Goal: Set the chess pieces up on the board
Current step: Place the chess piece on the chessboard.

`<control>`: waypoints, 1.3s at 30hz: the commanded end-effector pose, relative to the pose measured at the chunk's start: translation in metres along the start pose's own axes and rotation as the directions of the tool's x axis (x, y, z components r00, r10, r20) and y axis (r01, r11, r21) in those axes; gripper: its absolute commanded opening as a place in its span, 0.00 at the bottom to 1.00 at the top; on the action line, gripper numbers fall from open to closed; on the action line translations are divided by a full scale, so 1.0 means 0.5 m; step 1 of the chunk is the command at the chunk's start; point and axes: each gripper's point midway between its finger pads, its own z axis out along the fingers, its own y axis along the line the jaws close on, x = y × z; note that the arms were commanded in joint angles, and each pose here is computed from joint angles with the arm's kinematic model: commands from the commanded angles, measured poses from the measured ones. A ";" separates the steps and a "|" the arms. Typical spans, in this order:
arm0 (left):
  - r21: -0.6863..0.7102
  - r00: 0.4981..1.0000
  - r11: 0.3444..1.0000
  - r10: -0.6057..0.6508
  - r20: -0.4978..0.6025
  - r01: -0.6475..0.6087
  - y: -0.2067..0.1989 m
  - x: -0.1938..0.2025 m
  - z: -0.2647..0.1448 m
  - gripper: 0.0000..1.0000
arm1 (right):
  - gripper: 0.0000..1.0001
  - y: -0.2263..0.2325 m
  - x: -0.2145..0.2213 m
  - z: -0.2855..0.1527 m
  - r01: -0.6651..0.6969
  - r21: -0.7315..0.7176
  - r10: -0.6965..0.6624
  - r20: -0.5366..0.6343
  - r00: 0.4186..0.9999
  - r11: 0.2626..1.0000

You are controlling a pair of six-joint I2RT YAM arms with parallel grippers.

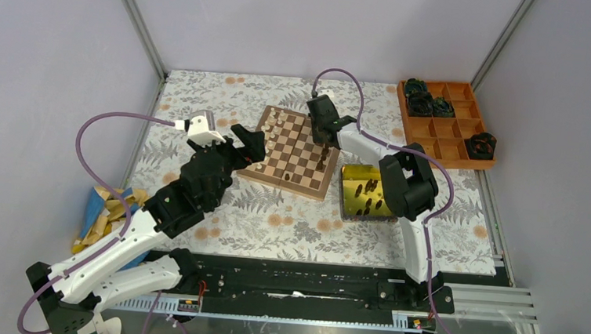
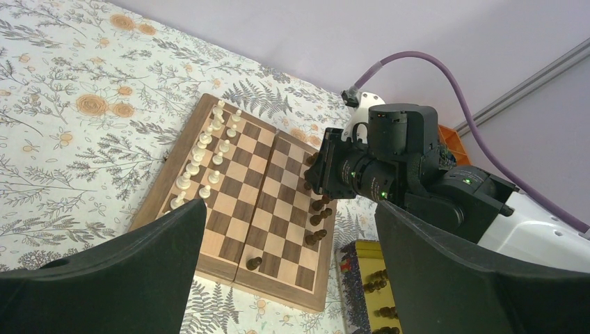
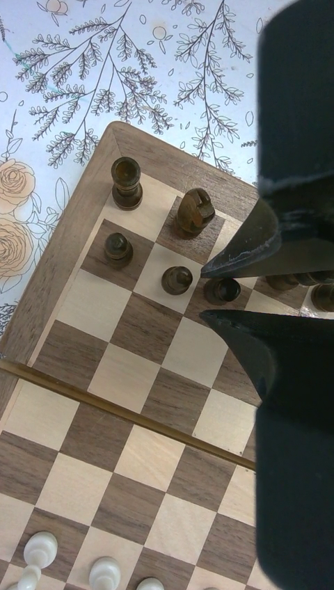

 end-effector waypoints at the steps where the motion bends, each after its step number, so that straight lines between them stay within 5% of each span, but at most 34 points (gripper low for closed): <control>1: 0.010 1.000 1.000 -0.009 0.027 0.008 -0.007 -0.014 0.000 0.99 | 0.29 0.001 -0.050 -0.025 -0.010 -0.022 0.011 0.047 0.999 1.000; 39: 0.013 1.000 1.000 -0.012 0.018 0.012 -0.010 -0.009 0.002 0.99 | 0.31 -0.016 -0.065 -0.036 0.017 -0.023 -0.015 0.067 0.998 1.000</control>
